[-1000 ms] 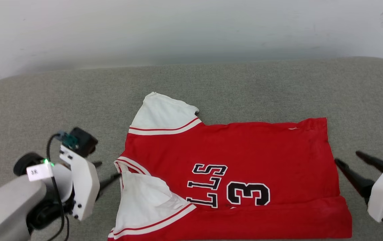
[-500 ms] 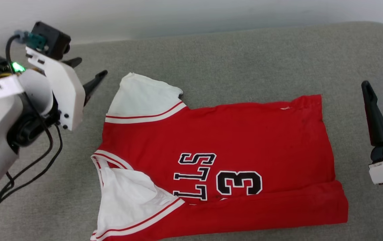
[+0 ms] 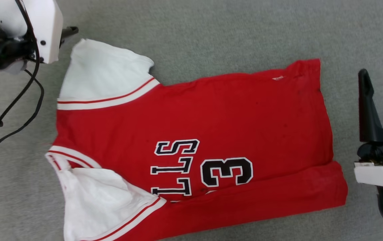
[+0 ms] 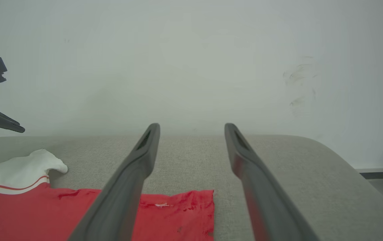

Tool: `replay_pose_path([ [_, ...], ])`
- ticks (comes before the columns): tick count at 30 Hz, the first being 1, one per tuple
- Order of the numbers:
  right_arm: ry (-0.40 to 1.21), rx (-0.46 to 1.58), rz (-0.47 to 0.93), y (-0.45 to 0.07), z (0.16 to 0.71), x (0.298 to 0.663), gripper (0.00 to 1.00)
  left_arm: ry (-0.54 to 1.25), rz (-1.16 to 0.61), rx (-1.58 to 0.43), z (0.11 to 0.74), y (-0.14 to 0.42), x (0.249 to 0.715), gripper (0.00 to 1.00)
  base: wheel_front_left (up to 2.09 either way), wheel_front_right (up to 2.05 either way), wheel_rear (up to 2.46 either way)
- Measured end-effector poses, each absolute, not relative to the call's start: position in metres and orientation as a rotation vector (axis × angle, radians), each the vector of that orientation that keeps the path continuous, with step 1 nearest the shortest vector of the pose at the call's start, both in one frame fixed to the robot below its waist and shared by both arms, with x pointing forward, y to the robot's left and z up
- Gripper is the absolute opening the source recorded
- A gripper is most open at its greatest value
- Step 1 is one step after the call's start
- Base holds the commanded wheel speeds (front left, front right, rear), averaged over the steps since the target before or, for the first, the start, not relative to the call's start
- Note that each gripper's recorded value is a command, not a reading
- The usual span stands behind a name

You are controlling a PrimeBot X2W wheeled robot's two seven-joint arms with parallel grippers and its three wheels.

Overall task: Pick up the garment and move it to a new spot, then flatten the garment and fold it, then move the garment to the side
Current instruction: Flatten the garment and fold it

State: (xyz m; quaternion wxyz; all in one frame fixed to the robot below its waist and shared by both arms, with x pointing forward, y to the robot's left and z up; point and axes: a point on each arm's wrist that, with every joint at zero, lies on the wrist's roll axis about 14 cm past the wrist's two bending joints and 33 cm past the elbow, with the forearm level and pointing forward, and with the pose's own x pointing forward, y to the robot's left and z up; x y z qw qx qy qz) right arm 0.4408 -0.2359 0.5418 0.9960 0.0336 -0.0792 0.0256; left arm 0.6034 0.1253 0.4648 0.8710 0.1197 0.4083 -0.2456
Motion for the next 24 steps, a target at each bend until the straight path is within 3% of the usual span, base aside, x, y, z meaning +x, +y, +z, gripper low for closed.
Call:
replay_pose_path([
  [5,-0.125,0.057,0.053,-0.234,0.524,0.451,1.00,1.044,-0.521,0.269,0.413,0.118,0.605,1.00,0.00,0.00,0.00],
  [13,-0.065,0.032,0.024,-0.245,0.501,0.453,1.00,1.193,-0.573,0.352,0.363,0.114,0.598,1.00,0.00,0.00,0.00],
  [14,-0.074,0.020,0.019,-0.249,0.504,0.455,1.00,1.185,-0.588,0.354,0.364,0.113,0.597,0.00,0.00,0.00,0.00],
  [24,-0.150,-0.149,0.112,-0.251,0.568,0.487,1.00,0.993,-0.618,0.371,0.410,0.112,0.596,0.00,0.00,0.00,0.00],
])
